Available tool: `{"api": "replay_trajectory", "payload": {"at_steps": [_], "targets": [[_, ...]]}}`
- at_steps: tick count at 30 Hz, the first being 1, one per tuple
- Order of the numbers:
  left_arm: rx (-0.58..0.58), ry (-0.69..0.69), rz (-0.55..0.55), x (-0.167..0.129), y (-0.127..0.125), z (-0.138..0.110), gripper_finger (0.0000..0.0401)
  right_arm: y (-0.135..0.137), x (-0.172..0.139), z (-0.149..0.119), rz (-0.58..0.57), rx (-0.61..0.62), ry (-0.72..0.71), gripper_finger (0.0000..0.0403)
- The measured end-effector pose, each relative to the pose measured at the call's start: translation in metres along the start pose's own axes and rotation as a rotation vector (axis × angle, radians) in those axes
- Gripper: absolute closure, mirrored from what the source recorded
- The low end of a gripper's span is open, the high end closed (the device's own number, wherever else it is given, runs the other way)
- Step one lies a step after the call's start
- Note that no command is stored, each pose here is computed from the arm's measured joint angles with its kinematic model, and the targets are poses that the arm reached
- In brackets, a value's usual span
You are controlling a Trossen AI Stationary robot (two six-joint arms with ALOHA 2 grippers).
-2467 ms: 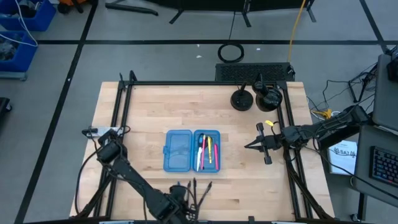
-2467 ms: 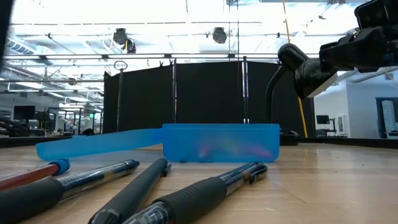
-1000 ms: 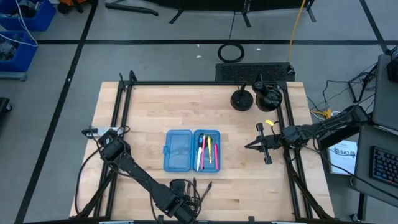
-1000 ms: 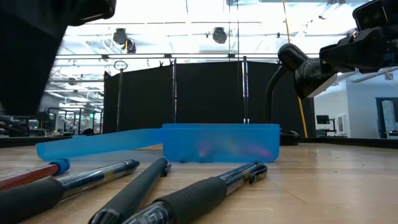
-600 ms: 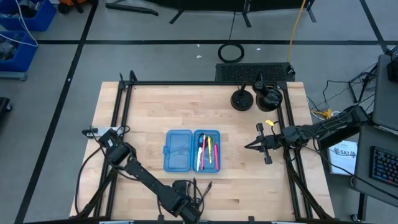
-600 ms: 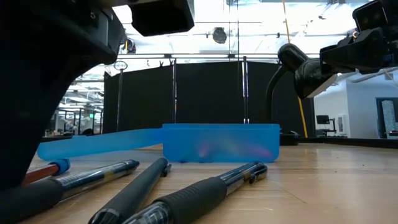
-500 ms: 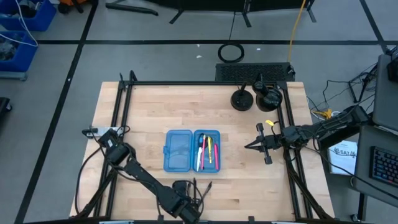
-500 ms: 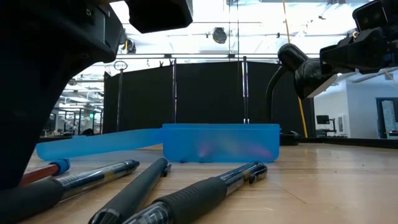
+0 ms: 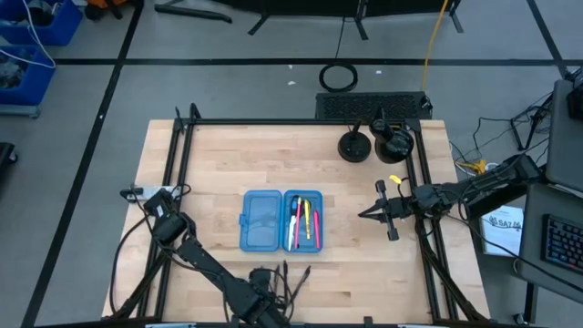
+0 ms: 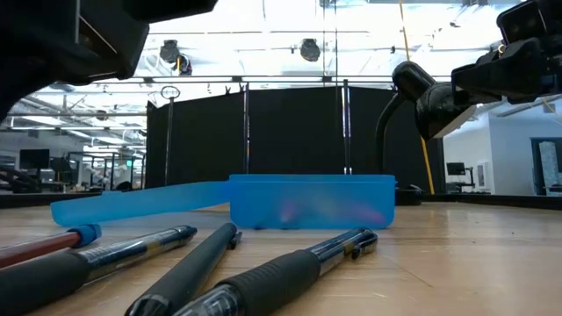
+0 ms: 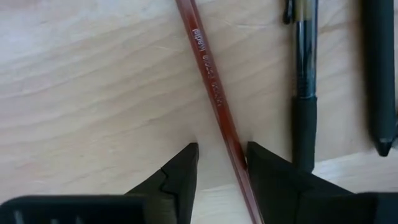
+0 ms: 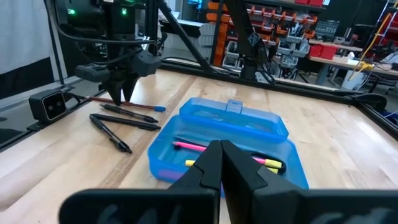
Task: Pick & place school supplies into a supply box
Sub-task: Put the brown pencil into the blue supply box
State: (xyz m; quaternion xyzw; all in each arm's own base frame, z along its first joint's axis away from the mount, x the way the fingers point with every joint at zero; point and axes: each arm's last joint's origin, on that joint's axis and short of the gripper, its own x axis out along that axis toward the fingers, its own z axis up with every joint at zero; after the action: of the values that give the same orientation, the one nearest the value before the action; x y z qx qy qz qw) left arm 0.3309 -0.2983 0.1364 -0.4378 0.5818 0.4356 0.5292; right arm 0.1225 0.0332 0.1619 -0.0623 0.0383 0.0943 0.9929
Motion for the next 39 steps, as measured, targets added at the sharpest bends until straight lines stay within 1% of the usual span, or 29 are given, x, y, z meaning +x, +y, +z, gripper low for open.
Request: {"api": "replay_trajectory", "payload": {"at_steps": [3, 6, 9, 11, 15, 18, 24, 29, 32, 36, 37, 39], "targets": [[0.033, -0.001, 0.001, 0.0, 0.0, 0.001, 0.0287, 0.0, 0.0, 0.0, 0.0, 0.014, -0.003, 0.0403], [0.054, -0.039, -0.019, 0.0, -0.001, 0.001, 0.033, 0.0, 0.0, 0.0, 0.0, 0.014, -0.003, 0.0403], [0.087, -0.055, -0.063, 0.0, -0.004, 0.002, 0.0374, 0.0, 0.0, 0.0, 0.0, 0.015, -0.003, 0.0403], [0.101, -0.049, -0.071, 0.001, -0.007, 0.004, 0.0388, 0.0, 0.0, 0.0, 0.0, 0.015, -0.003, 0.0403], [0.09, -0.064, -0.08, 0.0, -0.008, 0.007, 0.0383, 0.0, 0.0, 0.0, 0.0, 0.015, -0.003, 0.0403], [0.073, -0.075, -0.089, -0.004, -0.007, 0.007, 0.0391, 0.0, 0.0, 0.0, 0.0, 0.015, -0.003, 0.0403], [0.058, -0.154, -0.118, -0.015, -0.004, 0.003, 0.0392, 0.0, 0.0, 0.0, 0.001, 0.012, 0.004, 0.0403], [0.067, -0.218, -0.19, -0.048, -0.007, -0.006, 0.0398, 0.0, 0.0, -0.001, 0.001, 0.01, 0.009, 0.0403], [0.083, -0.314, -0.25, -0.068, -0.006, -0.012, 0.0401, 0.0, 0.0, -0.001, 0.001, 0.01, 0.009, 0.0403], [0.061, -0.484, -0.364, -0.099, -0.009, -0.006, 0.04, 0.0, 0.0, 0.0, 0.0, 0.017, 0.005, 0.0403], [0.058, -0.503, -0.377, -0.103, -0.01, -0.003, 0.0401, 0.0, 0.0, 0.0, 0.0, 0.017, 0.005, 0.0403], [0.068, -0.484, -0.374, -0.108, -0.014, 0.001, 0.0401, 0.0, 0.0, 0.0, 0.0, 0.023, 0.005, 0.0403]]}}
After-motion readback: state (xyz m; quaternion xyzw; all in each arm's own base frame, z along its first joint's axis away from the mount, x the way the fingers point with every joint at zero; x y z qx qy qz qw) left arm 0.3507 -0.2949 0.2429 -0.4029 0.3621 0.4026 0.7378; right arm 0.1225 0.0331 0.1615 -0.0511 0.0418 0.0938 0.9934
